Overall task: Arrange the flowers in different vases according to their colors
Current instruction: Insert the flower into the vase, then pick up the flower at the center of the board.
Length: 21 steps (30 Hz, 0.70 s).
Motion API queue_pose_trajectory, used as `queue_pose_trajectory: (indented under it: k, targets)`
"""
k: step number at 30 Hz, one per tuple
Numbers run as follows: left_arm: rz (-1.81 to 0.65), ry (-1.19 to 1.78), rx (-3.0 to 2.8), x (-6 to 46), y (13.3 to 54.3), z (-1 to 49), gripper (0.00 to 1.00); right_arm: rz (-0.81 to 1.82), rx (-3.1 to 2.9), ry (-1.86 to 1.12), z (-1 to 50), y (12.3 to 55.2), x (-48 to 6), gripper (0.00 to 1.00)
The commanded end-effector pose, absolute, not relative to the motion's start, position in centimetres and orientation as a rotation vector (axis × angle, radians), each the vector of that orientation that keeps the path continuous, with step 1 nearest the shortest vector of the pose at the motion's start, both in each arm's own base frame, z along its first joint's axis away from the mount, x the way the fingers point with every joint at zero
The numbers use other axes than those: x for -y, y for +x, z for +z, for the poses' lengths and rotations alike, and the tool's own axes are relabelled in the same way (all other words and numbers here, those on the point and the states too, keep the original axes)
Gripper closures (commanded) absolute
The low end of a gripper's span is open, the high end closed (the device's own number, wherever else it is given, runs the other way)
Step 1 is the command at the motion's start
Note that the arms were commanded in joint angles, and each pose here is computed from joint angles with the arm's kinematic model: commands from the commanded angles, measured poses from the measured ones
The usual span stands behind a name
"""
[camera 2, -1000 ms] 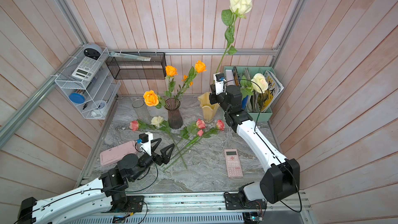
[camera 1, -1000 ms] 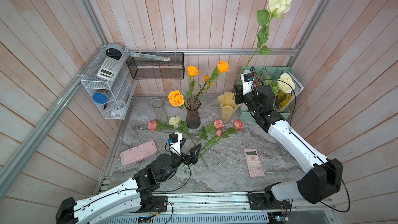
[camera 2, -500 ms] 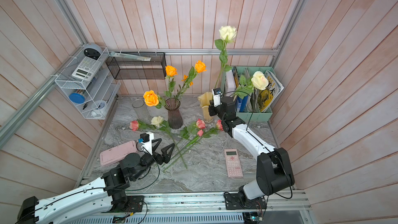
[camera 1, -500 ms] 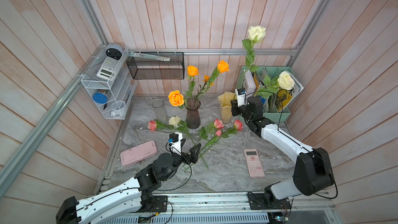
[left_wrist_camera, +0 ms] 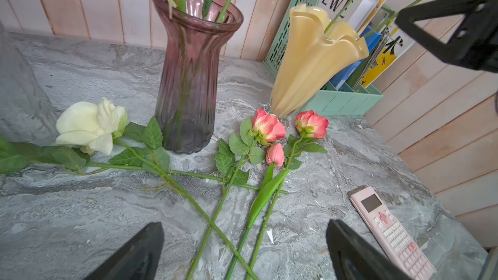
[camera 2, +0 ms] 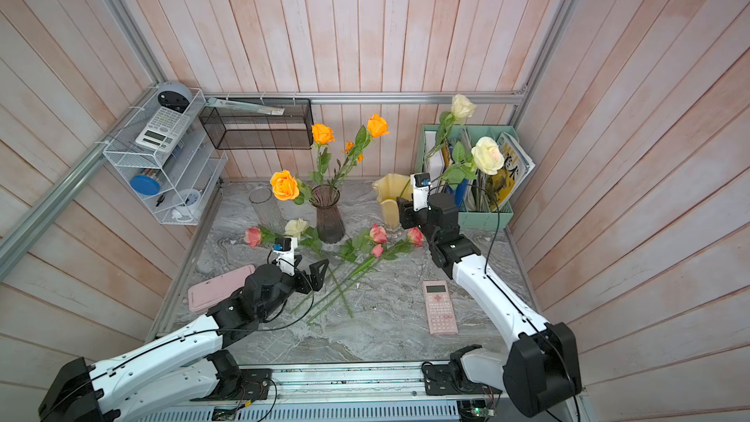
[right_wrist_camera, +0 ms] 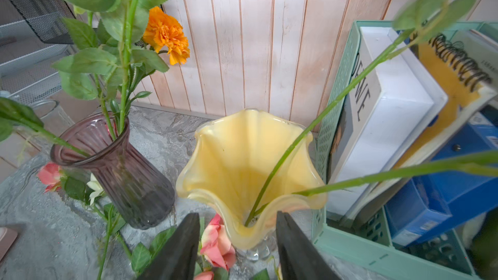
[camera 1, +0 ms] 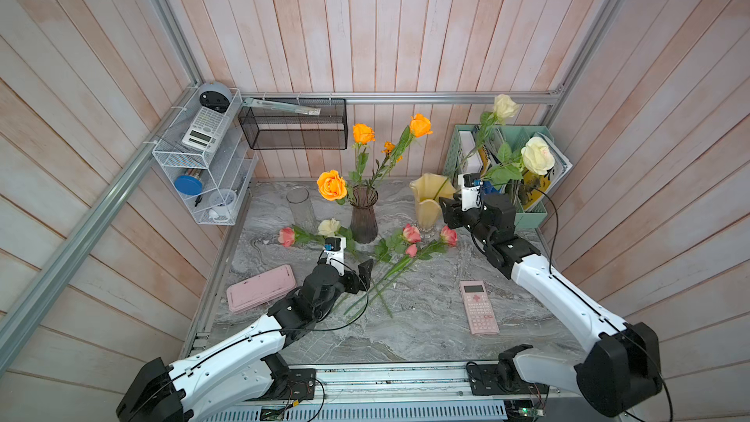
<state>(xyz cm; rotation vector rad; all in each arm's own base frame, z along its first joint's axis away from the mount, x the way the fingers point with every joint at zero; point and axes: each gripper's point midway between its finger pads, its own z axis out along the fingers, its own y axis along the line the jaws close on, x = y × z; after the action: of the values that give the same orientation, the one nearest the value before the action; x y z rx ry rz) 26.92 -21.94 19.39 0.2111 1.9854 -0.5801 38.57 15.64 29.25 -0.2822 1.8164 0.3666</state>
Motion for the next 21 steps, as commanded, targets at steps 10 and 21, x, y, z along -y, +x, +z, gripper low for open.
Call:
queue_pose_trajectory:
  k: [10, 21]
  targets:
    - [-0.549, 0.202, -2.198, 22.7, 27.2, 15.8, 0.06, 0.621, -1.991, -0.358, 25.8, 30.3, -18.3, 0.46]
    - [-0.397, -0.232, -2.171, 15.0, 25.9, 13.3, 0.05, 0.793, -2.238, -0.684, 18.6, 25.0, -27.8, 0.46]
